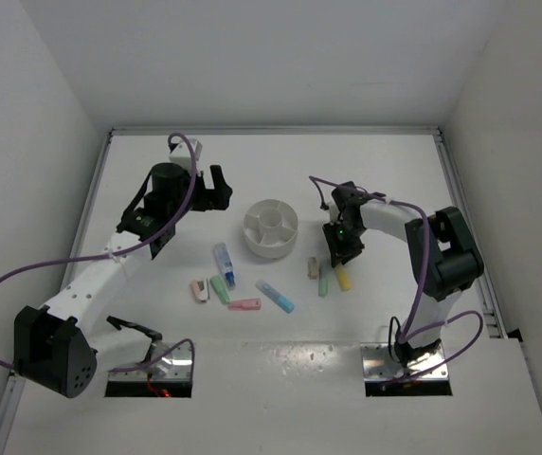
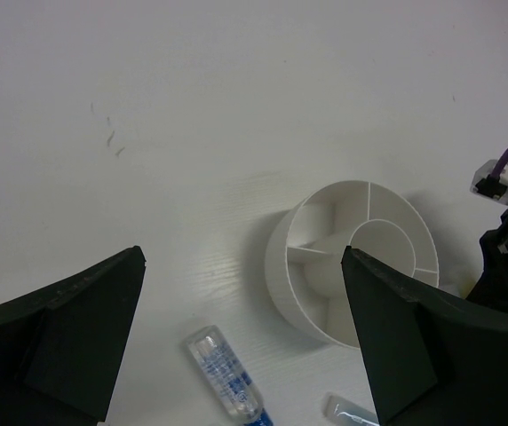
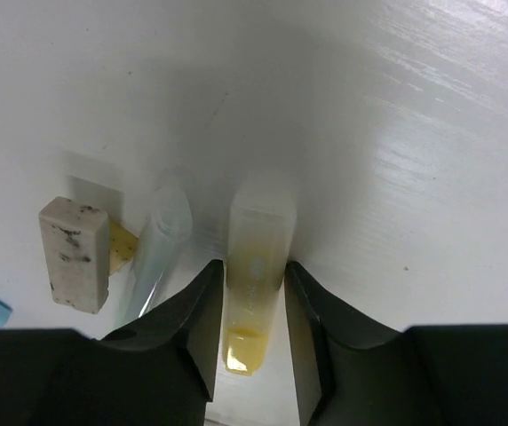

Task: Sort the stationery into containers
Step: Pick up the pen from the center of the board.

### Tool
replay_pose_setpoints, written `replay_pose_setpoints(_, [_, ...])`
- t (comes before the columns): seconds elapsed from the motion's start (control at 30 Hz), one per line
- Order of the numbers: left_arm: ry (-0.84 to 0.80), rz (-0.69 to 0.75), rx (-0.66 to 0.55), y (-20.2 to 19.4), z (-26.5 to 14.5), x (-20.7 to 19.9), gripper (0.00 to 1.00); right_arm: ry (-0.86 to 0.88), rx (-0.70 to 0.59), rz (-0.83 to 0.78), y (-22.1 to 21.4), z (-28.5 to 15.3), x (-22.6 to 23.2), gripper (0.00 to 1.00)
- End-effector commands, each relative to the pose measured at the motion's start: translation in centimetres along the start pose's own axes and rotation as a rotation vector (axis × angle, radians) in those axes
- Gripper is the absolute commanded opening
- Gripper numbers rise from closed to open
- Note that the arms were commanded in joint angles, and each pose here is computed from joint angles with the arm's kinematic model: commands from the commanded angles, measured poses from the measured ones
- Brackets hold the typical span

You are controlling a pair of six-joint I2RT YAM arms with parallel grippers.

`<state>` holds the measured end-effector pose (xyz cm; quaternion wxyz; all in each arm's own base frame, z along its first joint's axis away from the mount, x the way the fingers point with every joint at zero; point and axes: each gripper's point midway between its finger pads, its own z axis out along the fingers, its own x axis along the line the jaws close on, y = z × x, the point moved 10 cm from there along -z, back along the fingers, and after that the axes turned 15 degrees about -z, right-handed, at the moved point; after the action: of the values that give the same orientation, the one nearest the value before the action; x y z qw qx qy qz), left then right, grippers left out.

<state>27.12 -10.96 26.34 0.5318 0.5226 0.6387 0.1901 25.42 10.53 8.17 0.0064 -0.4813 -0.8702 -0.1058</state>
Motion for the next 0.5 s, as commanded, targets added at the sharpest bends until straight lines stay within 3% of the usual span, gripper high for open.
replay_pose_setpoints(0.0, [-0.052, 0.012, -0.052, 1.45, -0.81, -1.13, 1.0, -0.105, 0.065, -0.056, -1.28, 2.06, -0.88, 0.36])
replay_pose_setpoints(0.1, [-0.052, 0.012, -0.052, 1.45, -0.81, -1.13, 1.0, -0.124, 0.061, -0.077, -1.18, 1.87, -0.77, 0.45])
replay_pose_setpoints(0.23, [-0.052, 0.012, -0.052, 1.45, -0.81, -1.13, 1.0, -0.162, 0.07, -0.107, -1.29, 2.05, -0.59, 0.46])
replay_pose_setpoints(0.33, [-0.052, 0.012, -0.052, 1.45, -0.81, -1.13, 1.0, -0.159, 0.076, -0.125, -1.09, 2.29, -0.44, 0.34])
replay_pose_setpoints(0.47, [-0.052, 0.012, -0.052, 1.45, -0.81, -1.13, 1.0, -0.129, 0.091, -0.123, -1.1, 2.67, -0.29, 0.08])
